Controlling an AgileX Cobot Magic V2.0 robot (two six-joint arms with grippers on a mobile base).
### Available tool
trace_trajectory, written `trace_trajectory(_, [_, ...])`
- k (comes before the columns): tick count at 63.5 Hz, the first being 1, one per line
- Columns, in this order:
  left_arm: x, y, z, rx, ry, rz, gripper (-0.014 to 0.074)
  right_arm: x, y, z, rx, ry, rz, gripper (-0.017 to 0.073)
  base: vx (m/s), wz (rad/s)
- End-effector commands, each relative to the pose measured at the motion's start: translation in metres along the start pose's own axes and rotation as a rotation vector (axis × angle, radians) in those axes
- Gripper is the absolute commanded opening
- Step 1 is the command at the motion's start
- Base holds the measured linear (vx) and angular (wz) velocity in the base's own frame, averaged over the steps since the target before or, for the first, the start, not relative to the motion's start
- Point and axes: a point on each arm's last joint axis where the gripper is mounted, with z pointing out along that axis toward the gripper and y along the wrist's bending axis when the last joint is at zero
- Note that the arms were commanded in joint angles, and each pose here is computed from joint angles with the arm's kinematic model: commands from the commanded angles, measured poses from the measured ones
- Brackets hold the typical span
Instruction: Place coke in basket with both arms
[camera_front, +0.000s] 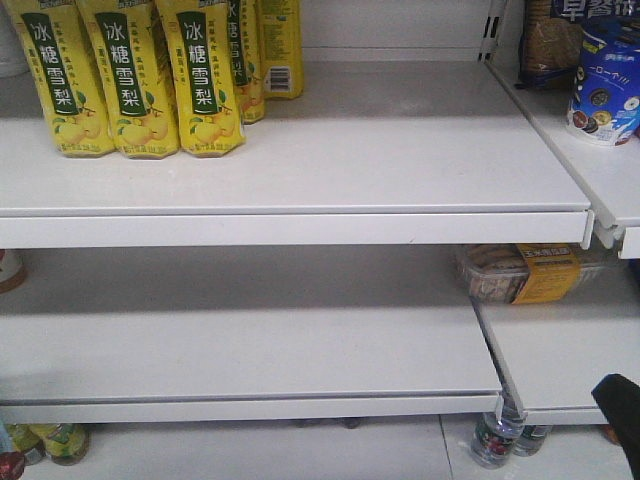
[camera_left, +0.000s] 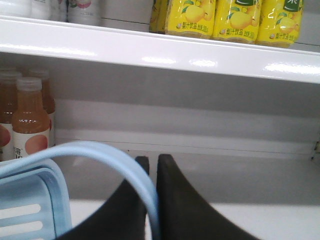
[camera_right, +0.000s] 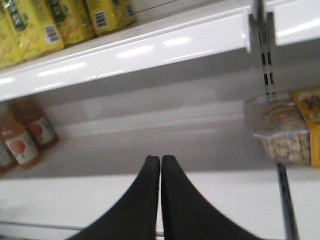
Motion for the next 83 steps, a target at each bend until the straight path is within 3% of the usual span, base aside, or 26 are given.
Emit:
trace_trajectory(1, [-0.025,-0.005,-0.005,0.035,-0.204,0.080,-0.0006,-0.007,-0.005,-0.001,0.084,-0.013,0.258,-0.0005,0.00,0.00])
trace_trajectory(4, [-0.025,-0.005,-0.005,0.035,-0.204,0.080,-0.0006,-0.005,-0.008,-0.001,0.128,0.000,0.368,-0.0005,0.00,0.00])
trace_trajectory(8, [-0.025,-0.005,-0.005,0.035,-0.204,0.080,-0.0006,-0.003,-0.010,-0.001,0.154,0.013,0.424,-0.0005,0.00,0.00])
trace_trajectory(27, [-0.025,-0.005,-0.005,0.035,-0.204,0.080,-0.0006,-0.004,-0.006,-0.001,0.106,0.011,0.356,-0.0005,0.00,0.00])
trace_trajectory(36, [-0.025,-0.005,-0.005,0.035,-0.204,0.080,-0.0006,0.002,-0.013,-0.002,0.187,0.070,0.357,-0.0005,0.00,0.00])
trace_trajectory(43, [-0.025,-0.005,-0.005,0.035,-0.204,0.080,-0.0006,0.010,-0.014,-0.005,0.211,0.154,0.289,-0.0005,0.00,0.00])
trace_trajectory(48, [-0.025,-0.005,-0.005,0.035,-0.204,0.080,-0.0006,0.019,-0.014,-0.006,0.165,0.188,0.171,-0.0005,0.00,0.00])
trace_trajectory(55, [-0.025,-0.005,-0.005,0.035,-0.204,0.080,-0.0006,0.034,-0.015,-0.007,0.092,0.144,0.129,-0.0005,0.00,0.00])
trace_trajectory(59, [-0.025,-0.005,-0.005,0.035,-0.204,0.080,-0.0006,0.035,-0.015,-0.009,0.059,0.051,0.140,-0.0005,0.00,0.00])
trace_trajectory(71, [-0.025,-0.005,-0.005,0.035,-0.204,0.080,-0.0006,0.023,-0.018,-0.018,0.114,-0.134,0.074,-0.0005,0.00,0.00])
trace_trajectory(83, [-0.025,-0.005,-0.005,0.035,-0.204,0.080,-0.0006,0.023,-0.022,-0.020,0.189,-0.133,-0.110,-0.0005,0.00,0.00])
